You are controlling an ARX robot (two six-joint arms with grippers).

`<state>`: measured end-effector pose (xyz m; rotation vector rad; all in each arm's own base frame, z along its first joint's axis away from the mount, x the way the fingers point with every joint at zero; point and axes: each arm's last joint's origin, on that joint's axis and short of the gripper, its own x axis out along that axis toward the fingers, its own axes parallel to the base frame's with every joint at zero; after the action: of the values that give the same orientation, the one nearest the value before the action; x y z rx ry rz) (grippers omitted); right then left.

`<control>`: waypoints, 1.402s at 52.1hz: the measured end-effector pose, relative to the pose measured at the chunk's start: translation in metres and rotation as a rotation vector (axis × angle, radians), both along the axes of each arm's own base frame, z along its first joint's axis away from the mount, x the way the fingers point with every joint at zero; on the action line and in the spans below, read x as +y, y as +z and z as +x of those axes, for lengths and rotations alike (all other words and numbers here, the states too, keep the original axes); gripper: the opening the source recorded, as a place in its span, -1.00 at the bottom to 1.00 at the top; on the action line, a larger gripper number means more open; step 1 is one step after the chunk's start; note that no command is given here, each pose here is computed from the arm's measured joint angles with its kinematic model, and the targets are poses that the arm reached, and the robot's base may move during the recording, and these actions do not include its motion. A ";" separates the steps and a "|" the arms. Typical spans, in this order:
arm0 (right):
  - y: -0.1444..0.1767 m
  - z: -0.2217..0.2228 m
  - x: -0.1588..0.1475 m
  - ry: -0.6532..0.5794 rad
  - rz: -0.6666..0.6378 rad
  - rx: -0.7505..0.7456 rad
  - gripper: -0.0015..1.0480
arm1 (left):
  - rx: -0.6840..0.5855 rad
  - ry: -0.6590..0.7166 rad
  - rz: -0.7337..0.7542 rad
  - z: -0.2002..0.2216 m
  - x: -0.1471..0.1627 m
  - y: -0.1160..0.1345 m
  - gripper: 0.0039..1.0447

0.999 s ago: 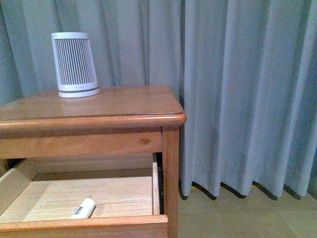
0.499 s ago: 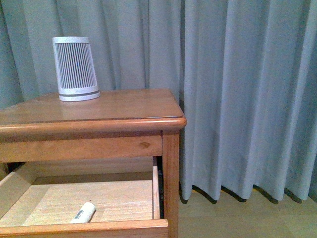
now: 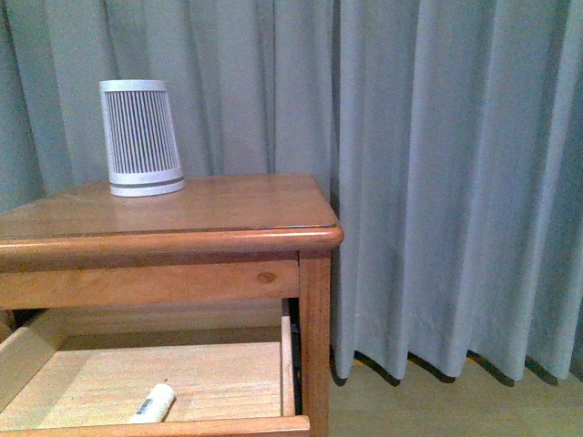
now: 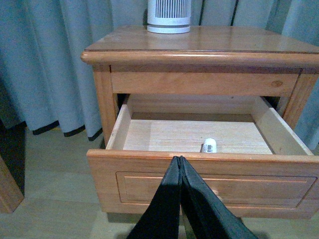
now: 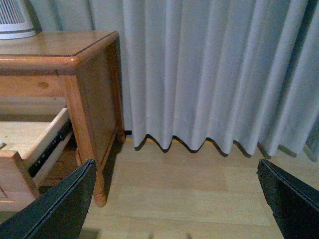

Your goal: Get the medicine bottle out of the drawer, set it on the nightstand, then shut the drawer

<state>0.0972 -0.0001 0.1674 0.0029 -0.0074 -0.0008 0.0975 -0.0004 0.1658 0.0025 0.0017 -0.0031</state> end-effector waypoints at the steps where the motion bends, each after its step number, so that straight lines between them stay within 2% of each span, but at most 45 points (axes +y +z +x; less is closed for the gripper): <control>1: 0.000 0.000 0.000 0.000 0.000 0.000 0.87 | 0.000 0.000 0.000 0.000 0.000 0.000 -0.95; 5: 0.000 0.000 0.000 0.000 0.000 0.000 0.87 | 0.000 0.000 0.000 0.000 0.000 0.000 -0.87; 32: 0.000 0.000 0.000 -0.002 0.000 -0.002 0.87 | -0.003 -0.002 0.000 0.000 0.000 0.000 0.90; 53: 0.000 0.000 0.000 0.002 -0.002 0.000 0.87 | -0.006 0.005 -0.001 0.000 0.000 0.000 0.88; 54: 0.000 0.000 0.000 -0.011 -0.003 -0.001 0.87 | -0.006 0.005 -0.001 0.000 0.000 0.000 0.88; 60: 0.006 0.011 0.000 -0.300 -0.018 -0.007 0.87 | -0.006 0.002 -0.001 0.000 0.000 0.000 0.88; 62: 0.012 0.020 0.000 -0.327 -0.015 0.015 0.87 | -0.005 0.001 0.000 0.000 0.000 0.000 0.88; 68: 0.035 0.058 0.009 -0.237 0.008 0.129 0.87 | -0.006 0.001 0.000 0.000 0.000 0.000 0.88; 73: 0.040 0.094 0.017 -0.140 0.036 0.286 0.87 | -0.006 0.000 0.000 0.000 0.000 0.000 0.88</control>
<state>0.1912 0.0171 0.2071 0.0385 0.2779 -0.1409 0.0972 -0.0004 0.1662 0.0021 -0.0040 -0.0027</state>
